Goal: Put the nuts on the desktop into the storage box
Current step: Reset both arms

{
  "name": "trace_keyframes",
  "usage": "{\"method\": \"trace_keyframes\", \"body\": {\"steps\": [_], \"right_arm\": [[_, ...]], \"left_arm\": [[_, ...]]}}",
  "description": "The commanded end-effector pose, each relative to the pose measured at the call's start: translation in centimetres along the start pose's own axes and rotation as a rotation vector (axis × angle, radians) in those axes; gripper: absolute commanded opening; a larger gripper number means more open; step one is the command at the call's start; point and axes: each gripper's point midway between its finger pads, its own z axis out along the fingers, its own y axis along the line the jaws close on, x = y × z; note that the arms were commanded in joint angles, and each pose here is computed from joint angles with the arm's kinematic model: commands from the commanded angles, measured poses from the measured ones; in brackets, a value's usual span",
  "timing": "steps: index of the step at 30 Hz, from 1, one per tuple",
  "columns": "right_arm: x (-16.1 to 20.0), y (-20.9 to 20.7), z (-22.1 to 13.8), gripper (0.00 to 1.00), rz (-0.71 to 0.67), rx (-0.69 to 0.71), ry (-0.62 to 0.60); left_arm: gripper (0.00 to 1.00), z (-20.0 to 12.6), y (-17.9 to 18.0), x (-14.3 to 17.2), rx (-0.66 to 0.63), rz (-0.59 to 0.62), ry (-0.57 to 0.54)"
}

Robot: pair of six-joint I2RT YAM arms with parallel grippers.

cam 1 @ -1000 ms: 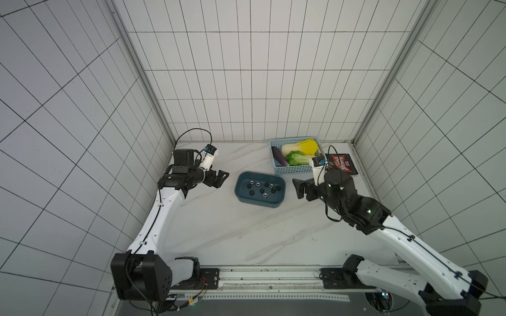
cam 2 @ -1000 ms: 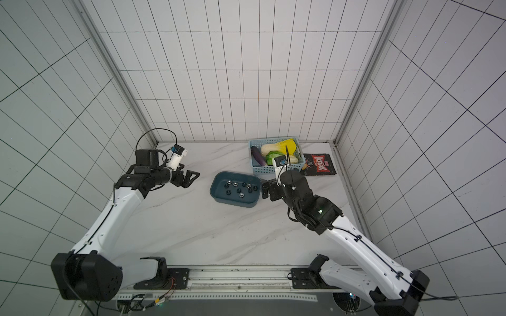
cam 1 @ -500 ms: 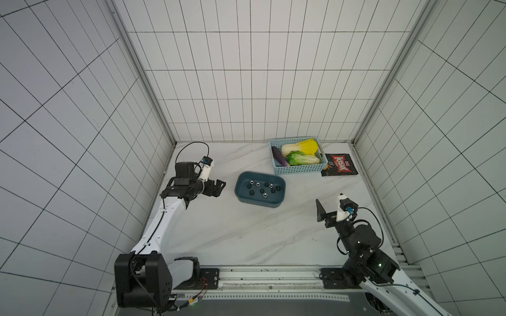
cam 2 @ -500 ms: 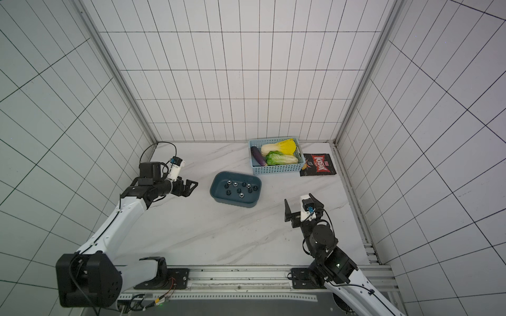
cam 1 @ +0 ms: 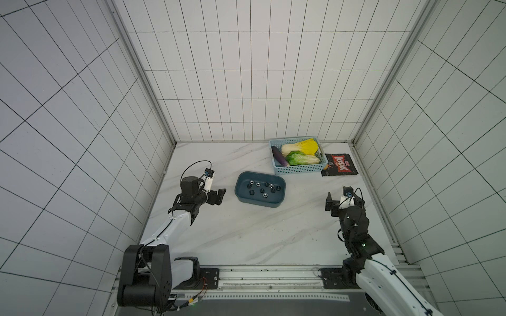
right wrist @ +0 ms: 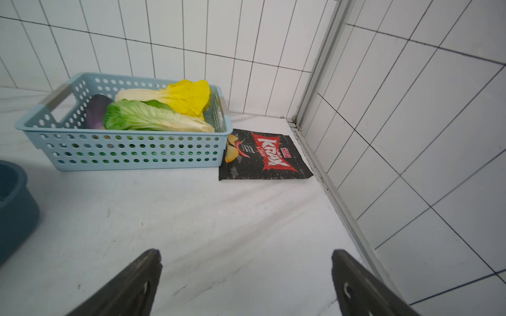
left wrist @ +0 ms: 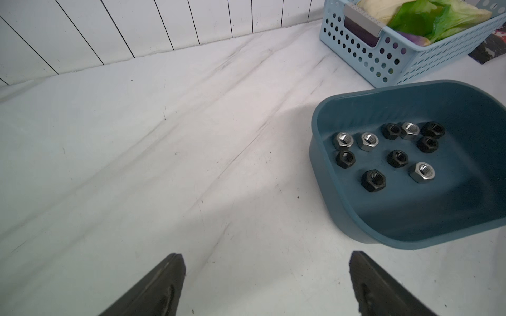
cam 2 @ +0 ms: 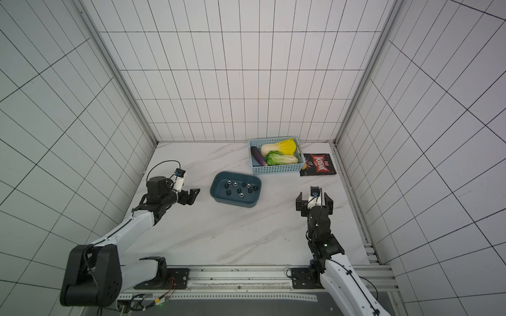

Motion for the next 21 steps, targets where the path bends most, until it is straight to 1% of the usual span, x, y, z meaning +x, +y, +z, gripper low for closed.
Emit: {"method": "trace_keyframes", "body": {"steps": [1,4,5,9,11,13,14,16,21], "right_arm": [[-0.4,-0.9,1.5,1.00,0.072,-0.011,-0.025],[0.5,-2.4,3.1,1.00,0.125,0.026,-0.027],[0.8,-2.6,3.6,1.00,0.127,0.016,-0.025],[1.4,-2.5,5.4,1.00,0.154,-0.048,-0.032],[1.1,-2.5,6.2,1.00,0.164,-0.066,-0.052],[1.0,-2.3,7.0,1.00,0.167,-0.089,-0.064],[0.8,-2.2,7.4,1.00,0.174,-0.102,-0.075],[1.1,-2.1,8.3,1.00,0.196,-0.118,-0.077],[3.0,-1.0,10.7,1.00,0.192,-0.180,-0.027]], "left_arm": [[0.97,0.4,0.7,-2.3,-0.047,0.050,-0.144],[0.97,0.6,0.7,-2.3,-0.061,0.065,-0.223],[0.97,0.7,0.8,-2.5,-0.073,0.071,-0.246],[0.98,1.3,2.2,-2.8,-0.130,0.000,-0.263],[0.98,1.1,2.6,-3.1,-0.154,-0.008,-0.318],[0.98,1.6,2.9,-2.6,-0.166,-0.020,-0.306],[0.98,1.6,3.1,-2.8,-0.166,-0.028,-0.323],[0.98,1.5,4.1,-2.7,-0.196,-0.064,-0.311],[0.98,1.5,6.4,-2.5,-0.252,-0.154,-0.324]]}}
